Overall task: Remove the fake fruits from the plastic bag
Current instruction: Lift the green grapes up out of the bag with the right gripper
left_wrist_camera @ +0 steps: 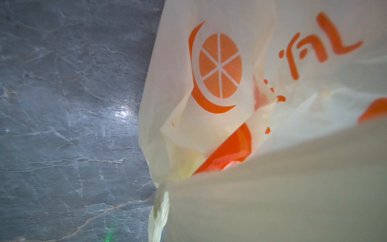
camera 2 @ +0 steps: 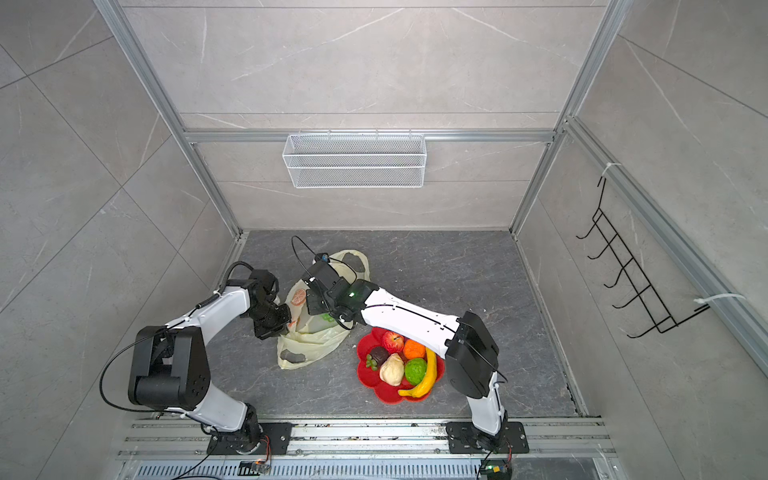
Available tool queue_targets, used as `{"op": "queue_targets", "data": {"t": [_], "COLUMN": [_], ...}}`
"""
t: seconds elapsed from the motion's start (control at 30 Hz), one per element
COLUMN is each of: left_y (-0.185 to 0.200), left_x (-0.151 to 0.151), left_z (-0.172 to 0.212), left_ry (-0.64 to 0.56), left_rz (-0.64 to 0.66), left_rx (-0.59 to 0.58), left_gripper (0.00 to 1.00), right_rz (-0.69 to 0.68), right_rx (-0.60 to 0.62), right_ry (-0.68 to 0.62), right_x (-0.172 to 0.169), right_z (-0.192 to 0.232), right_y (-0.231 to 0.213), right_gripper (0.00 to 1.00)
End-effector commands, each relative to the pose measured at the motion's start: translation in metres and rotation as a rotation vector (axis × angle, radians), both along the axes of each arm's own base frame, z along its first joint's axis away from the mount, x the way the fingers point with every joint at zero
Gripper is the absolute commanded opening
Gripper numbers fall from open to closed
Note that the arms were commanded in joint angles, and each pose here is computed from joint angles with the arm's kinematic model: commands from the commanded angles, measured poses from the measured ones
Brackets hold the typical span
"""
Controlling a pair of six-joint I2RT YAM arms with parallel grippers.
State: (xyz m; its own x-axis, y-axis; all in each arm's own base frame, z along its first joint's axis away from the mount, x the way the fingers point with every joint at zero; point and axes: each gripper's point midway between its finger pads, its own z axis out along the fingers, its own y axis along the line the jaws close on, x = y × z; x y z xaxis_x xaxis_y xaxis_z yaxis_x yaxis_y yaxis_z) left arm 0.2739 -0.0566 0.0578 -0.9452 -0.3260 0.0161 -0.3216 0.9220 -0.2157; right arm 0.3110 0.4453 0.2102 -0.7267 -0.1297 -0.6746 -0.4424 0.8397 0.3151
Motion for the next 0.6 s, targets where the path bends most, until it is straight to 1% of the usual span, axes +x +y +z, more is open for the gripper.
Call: {"op": "queue_targets", "data": {"t": [0.0, 0.23, 0.57], "left_y": [0.006, 0.012, 0.019], "left_x": [0.005, 0.009, 0.009], "left_z": [0.019, 0.031, 0.036], "left_ry": [-0.054, -0.107, -0.133], "left_rz": [-0.010, -0.005, -0.007], "left_rx": [0.027, 0.066, 0.115], "left_gripper": [0.02, 0.02, 0.02], "right_rz": [0.024, -0.005, 0.006], "right_rx": [0.011, -0.021, -0.014], "right_ry": [-0.061, -0.130, -0.147], "right_x": [-0.009, -0.014, -0.032], "right_z": [0.035, 0.061, 0.077], "right_y": [-0.014, -0.045, -0.074], "right_gripper": [0.00, 0.00, 0.00]}}
